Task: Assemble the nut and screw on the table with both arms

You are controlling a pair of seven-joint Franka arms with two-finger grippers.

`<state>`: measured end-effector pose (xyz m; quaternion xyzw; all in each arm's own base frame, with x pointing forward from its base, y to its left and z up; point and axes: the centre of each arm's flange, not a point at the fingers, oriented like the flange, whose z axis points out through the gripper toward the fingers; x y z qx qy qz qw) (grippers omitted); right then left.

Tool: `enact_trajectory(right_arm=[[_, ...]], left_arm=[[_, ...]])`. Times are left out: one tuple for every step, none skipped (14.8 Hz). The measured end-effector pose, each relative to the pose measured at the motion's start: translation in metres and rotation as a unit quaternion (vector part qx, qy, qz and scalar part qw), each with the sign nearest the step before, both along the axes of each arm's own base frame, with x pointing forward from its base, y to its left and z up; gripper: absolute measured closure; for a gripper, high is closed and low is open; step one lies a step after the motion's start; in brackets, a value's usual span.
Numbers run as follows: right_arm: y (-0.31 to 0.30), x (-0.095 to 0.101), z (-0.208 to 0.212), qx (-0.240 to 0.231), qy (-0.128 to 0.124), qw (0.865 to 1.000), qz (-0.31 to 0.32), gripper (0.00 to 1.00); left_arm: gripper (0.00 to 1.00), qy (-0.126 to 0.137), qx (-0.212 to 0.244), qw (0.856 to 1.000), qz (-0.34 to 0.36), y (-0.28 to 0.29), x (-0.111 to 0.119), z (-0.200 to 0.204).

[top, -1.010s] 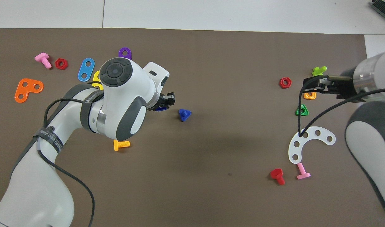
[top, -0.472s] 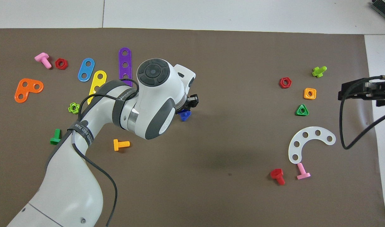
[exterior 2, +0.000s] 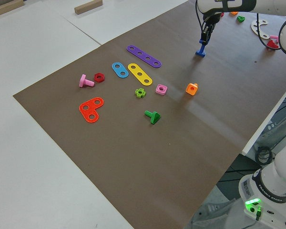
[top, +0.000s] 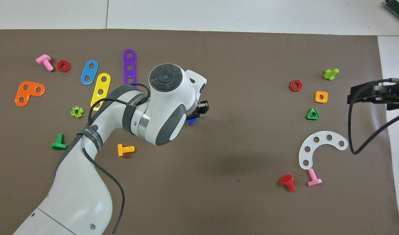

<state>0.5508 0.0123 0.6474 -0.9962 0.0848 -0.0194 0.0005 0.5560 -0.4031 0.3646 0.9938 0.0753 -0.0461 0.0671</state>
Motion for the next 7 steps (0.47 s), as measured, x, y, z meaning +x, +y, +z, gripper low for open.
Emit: enact_trajectory(right_arm=[[0.0005, 0.0, -0.0004, 0.0, 0.001, 1.0, 0.0, 0.0], [0.0007, 0.0, -0.0007, 0.0, 0.001, 1.0, 0.001, 0.0], [0.0008, 0.0, -0.0009, 0.0, 0.001, 1.0, 0.001, 0.0], [0.0008, 0.0, -0.0009, 0.0, 0.001, 1.0, 0.001, 0.0], [0.0008, 0.0, -0.0009, 0.0, 0.001, 1.0, 0.001, 0.0], [0.0008, 0.0, -0.001, 0.001, 0.001, 1.0, 0.001, 0.0], [0.0009, 0.0, -0.0013, 0.001, 0.001, 1.0, 0.001, 0.0]], left_arm=[[0.54, 0.001, 0.001, 1.0, 0.0, -0.0004, -0.0003, -0.0012], [0.54, 0.002, 0.001, 1.0, 0.0, -0.0005, -0.0004, -0.0019], [0.54, 0.002, 0.001, 1.0, 0.0, -0.0006, -0.0005, -0.0024], [0.54, 0.003, 0.002, 1.0, 0.0, -0.0006, -0.0006, -0.0029], [0.54, 0.003, 0.002, 1.0, 0.0, -0.0005, -0.0007, -0.004], [0.54, 0.004, 0.002, 1.0, 0.0, -0.0005, -0.0008, -0.005], [0.54, 0.005, 0.003, 1.0, 0.0, -0.0004, -0.0009, -0.0061]])
